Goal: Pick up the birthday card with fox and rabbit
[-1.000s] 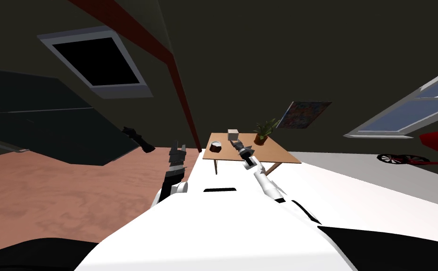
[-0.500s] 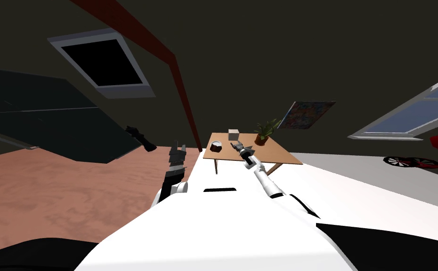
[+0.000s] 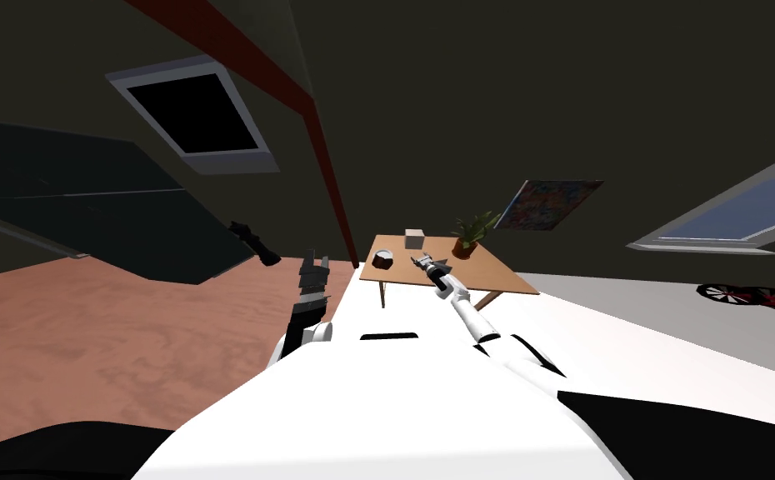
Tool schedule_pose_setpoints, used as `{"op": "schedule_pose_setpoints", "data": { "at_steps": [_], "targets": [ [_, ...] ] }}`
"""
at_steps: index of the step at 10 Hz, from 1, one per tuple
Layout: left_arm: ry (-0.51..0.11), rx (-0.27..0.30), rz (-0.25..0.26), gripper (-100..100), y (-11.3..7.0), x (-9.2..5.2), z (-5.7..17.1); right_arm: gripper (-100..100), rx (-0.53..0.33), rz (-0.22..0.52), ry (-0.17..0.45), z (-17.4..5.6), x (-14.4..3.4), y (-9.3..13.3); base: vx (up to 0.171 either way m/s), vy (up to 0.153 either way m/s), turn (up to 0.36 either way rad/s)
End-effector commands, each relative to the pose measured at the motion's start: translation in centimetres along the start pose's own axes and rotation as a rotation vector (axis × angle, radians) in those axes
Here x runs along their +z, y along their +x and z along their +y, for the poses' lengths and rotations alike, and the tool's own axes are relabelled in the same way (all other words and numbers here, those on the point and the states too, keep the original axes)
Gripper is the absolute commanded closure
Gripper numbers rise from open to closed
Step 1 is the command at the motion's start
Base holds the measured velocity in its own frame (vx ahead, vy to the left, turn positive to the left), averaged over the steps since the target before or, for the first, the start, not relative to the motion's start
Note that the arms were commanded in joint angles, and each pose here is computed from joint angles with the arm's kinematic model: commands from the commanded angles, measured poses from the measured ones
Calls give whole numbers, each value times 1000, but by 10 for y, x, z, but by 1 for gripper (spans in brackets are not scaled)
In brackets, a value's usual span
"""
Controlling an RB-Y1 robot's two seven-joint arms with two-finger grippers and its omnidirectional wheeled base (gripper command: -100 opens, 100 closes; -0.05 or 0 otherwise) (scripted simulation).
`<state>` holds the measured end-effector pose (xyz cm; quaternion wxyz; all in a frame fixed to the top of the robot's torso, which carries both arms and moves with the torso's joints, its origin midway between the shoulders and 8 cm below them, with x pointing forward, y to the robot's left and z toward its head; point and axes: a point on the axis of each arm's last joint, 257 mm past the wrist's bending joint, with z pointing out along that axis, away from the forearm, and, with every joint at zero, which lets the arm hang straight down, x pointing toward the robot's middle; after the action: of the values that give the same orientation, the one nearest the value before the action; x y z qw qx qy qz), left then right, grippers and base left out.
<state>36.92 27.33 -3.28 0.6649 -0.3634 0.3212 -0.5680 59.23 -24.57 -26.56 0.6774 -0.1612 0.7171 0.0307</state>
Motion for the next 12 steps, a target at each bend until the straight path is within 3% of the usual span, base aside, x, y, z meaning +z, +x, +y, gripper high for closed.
{"op": "schedule_pose_setpoints", "data": {
  "at_steps": [1,2,3,4,6,7,8,9,12],
  "targets": [
    [0,0,0,0,0,0,0,-100,-34,46,13,-9,0,16,-5,-33,39],
    [0,0,0,0,0,0,0,-100,-108,80,23,-20,3,24,-5,-43,65],
    [0,0,0,0,0,0,0,-100,-104,104,28,-22,0,36,-2,-39,38],
    [0,0,0,0,0,0,0,-100,-176,132,38,-34,2,40,-4,-40,66],
    [0,0,0,0,0,0,0,-100,-171,162,43,-37,-3,55,-6,-26,15],
    [0,0,0,0,0,0,0,-100,-237,213,56,-53,-6,70,-8,-30,59],
    [0,0,0,0,0,0,0,-100,-236,218,57,-53,-7,72,-6,-34,42],
    [0,0,0,0,0,0,0,-100,-302,249,67,-67,-8,77,-3,-45,71],
    [0,0,0,0,0,0,0,-100,-355,327,83,-86,-20,104,-10,-41,48]
  ]
}}
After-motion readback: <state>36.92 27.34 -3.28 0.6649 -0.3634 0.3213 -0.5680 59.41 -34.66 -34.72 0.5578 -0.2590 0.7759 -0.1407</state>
